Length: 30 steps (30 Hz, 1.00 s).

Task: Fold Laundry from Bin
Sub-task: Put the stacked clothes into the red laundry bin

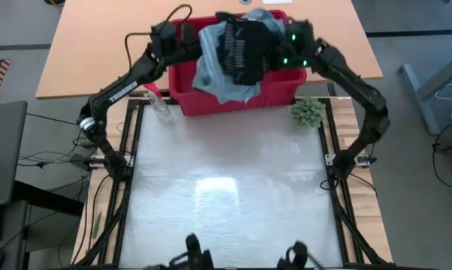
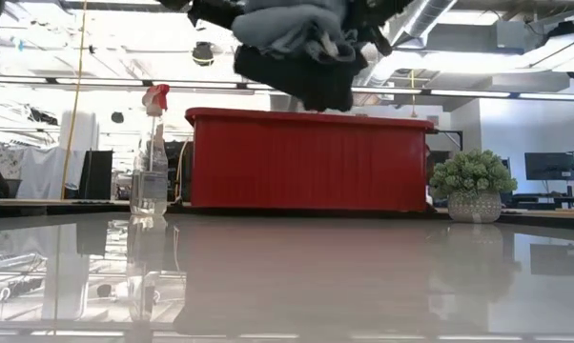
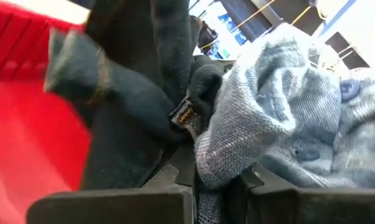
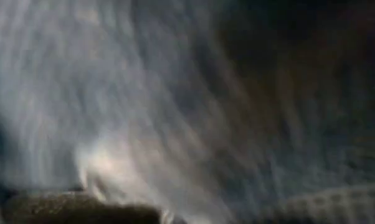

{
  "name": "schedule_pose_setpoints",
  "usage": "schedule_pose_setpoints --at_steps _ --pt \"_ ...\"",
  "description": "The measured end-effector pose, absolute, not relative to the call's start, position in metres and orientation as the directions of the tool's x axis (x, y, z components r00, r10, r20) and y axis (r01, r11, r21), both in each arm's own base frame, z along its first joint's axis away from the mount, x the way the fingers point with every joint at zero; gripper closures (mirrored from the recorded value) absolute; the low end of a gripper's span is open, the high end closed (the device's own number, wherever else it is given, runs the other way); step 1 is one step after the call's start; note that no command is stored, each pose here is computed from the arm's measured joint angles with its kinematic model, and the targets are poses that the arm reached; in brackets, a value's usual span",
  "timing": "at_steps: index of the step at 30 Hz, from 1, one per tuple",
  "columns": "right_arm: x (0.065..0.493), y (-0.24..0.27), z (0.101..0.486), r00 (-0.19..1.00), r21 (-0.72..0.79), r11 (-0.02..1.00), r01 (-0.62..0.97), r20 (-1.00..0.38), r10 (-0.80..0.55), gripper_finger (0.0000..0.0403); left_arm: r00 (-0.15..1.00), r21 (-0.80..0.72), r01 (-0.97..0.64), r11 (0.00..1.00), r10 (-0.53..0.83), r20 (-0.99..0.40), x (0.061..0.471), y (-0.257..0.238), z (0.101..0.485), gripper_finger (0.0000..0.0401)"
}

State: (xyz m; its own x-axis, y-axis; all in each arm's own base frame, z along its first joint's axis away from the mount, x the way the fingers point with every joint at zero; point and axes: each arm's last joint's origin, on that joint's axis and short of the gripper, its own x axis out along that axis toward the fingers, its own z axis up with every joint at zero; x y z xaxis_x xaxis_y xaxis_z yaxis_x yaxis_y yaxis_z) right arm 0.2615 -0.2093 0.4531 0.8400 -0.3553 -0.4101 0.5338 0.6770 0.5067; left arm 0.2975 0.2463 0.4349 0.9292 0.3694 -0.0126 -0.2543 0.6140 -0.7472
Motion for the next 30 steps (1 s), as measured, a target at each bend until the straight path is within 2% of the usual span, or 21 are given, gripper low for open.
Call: schedule_pose_setpoints --at_steps 4,8,14,19,25,30 --pt "0.254 -0.239 0.467 0.840 0.500 0.680 0.536 -0.396 -0.370 0.0296 0.915 -0.725 -0.279 0.630 0.404 -0.001 0.299 0.266 0.454 0.0385" --pt "0.259 -0.274 0.461 0.849 0.520 0.677 0.521 -0.401 -0.345 0.0296 0.895 -0.702 -0.357 0.617 0.441 -0.068 0.297 0.297 0.449 0.0385" --pt "0.274 -0.327 0.420 0.800 0.542 0.599 0.589 -0.495 -0.339 0.0296 0.872 -0.724 -0.431 0.539 0.456 -0.180 0.303 0.355 0.399 0.0385" --pt "0.280 -0.365 0.387 0.778 0.551 0.561 0.618 -0.528 -0.339 0.0296 0.860 -0.734 -0.456 0.503 0.460 -0.220 0.298 0.393 0.365 0.0385" --pt "0.285 -0.395 0.343 0.744 0.555 0.510 0.657 -0.586 -0.321 0.0296 0.842 -0.722 -0.501 0.477 0.460 -0.281 0.299 0.414 0.330 0.0385" --pt "0.292 -0.407 0.320 0.720 0.541 0.490 0.683 -0.611 -0.330 0.0296 0.821 -0.696 -0.539 0.475 0.481 -0.307 0.298 0.423 0.316 0.0385"
